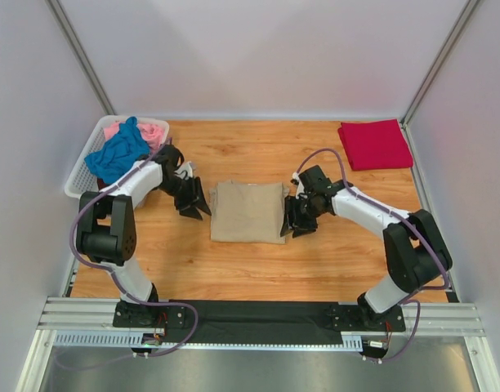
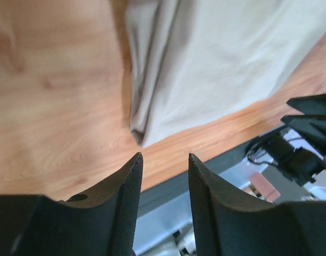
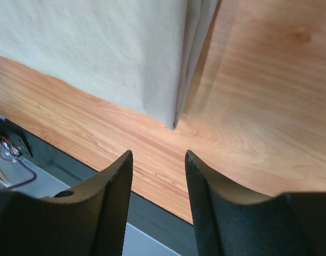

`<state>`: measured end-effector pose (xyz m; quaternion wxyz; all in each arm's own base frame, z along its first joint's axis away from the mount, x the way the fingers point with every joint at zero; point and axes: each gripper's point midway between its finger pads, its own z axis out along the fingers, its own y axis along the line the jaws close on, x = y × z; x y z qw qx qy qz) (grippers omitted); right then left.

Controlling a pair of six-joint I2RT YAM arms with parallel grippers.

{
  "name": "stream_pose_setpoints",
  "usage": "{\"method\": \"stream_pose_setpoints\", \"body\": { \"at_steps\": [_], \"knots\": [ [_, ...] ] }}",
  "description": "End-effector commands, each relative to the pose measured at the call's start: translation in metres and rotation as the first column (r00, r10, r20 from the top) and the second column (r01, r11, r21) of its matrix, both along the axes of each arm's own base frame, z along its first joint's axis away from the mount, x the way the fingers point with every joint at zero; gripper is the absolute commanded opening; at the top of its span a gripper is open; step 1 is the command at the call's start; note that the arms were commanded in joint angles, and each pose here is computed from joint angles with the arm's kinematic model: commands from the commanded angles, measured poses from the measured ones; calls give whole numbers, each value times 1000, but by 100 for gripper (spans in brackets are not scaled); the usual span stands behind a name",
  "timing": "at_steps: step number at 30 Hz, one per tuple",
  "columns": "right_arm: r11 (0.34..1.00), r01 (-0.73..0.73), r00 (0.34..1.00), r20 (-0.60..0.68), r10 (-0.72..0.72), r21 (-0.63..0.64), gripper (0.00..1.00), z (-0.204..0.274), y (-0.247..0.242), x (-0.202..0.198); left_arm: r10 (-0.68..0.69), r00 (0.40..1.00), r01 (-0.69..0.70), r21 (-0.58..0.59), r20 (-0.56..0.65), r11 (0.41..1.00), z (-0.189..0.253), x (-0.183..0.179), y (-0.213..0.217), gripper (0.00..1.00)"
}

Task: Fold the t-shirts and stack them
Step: Fold the tshirt

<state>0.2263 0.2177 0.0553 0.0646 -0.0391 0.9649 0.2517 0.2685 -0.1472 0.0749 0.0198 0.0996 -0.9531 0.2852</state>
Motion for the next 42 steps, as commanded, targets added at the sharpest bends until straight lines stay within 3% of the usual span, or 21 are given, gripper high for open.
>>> {"method": "stream_pose_setpoints", "body": {
  "at_steps": [1,7,14,22,33,36,37,39,40,42],
  "knots": [
    [999,33,992,126,-31,-21,48,31,-4,41,-27,985,20,39,171,999,28,48,4,47],
    [997,68,975,211,-73,31,50,49,0,114,-68,960,73,-9,272,997,24,106,-10,48],
    [995,76,965,246,-91,70,50,47,-4,181,-130,943,139,-8,306,990,3,136,-15,50],
    [991,43,969,234,-73,128,50,31,3,211,-150,925,171,-30,350,985,-3,160,-22,50],
    [981,-9,977,212,-32,191,49,5,17,217,-156,930,184,-56,333,981,-28,166,-26,49],
    [983,-12,975,219,-29,184,39,-2,15,218,-161,931,188,-52,329,981,-34,168,-26,41],
    [983,-11,974,224,-30,182,26,-3,13,219,-161,931,188,-52,328,981,-34,168,-26,28],
    [983,-8,974,224,-33,182,15,-9,11,219,-159,936,180,-39,315,983,-39,169,-24,14],
    [984,-4,974,222,-36,178,6,-12,8,219,-158,938,176,-32,310,984,-40,169,-23,2],
    [985,14,974,223,-52,171,0,-17,1,222,-144,945,151,0,293,989,-46,172,-17,0]
  ]
}}
